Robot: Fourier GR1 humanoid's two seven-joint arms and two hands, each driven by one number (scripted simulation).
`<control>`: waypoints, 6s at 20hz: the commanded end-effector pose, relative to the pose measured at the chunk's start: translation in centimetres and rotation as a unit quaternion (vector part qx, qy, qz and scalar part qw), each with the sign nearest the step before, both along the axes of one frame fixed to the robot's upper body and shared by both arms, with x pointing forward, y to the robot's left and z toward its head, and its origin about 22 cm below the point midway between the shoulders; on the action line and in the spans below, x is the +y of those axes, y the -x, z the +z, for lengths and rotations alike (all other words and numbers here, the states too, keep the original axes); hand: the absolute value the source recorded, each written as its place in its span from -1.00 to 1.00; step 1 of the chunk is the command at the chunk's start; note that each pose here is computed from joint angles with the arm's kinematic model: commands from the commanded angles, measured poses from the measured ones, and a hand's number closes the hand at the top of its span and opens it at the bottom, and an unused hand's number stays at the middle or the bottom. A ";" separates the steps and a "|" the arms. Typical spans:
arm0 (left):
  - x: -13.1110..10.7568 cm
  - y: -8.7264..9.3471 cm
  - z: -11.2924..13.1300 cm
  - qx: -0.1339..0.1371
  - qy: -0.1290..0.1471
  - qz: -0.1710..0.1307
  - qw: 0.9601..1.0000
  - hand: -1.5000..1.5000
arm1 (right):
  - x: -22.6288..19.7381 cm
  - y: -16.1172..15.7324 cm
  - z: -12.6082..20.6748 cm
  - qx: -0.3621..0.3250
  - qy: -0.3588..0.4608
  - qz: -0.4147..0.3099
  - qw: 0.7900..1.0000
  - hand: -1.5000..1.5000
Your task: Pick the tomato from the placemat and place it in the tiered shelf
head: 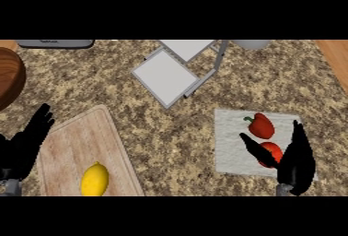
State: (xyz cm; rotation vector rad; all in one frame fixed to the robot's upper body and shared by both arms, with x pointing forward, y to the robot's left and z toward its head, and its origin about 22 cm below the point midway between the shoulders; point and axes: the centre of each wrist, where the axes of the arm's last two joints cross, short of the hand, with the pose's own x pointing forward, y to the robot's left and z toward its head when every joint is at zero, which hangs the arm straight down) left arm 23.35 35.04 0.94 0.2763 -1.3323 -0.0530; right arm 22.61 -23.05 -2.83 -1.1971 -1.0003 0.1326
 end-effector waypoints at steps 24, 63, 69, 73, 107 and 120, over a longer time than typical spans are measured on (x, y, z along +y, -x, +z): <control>-0.2 0.5 -0.6 -0.008 0.009 0.006 1.000 0.00 | 3.9 -1.7 8.9 0.367 0.108 -0.025 0.924 -1.00; -1.8 -2.3 0.6 -0.023 0.010 -0.058 0.998 0.00 | 13.3 -7.5 11.4 0.221 0.170 0.114 0.953 1.00; -3.1 -3.1 0.5 -0.019 0.005 -0.086 0.996 0.00 | 17.7 -9.8 16.0 0.135 0.167 0.124 0.969 1.00; -3.5 -3.9 1.3 -0.013 0.010 -0.093 0.995 0.00 | 19.8 -10.8 19.3 0.089 0.155 0.110 0.978 1.00; -1.4 -3.5 -0.3 -0.004 0.006 -0.041 0.999 0.00 | 27.8 -13.0 40.5 -0.086 0.165 0.004 0.983 1.00; -1.8 -1.4 -1.3 0.001 0.005 -0.038 0.999 0.00 | 27.5 -16.5 39.2 -0.044 0.191 -0.052 0.979 1.00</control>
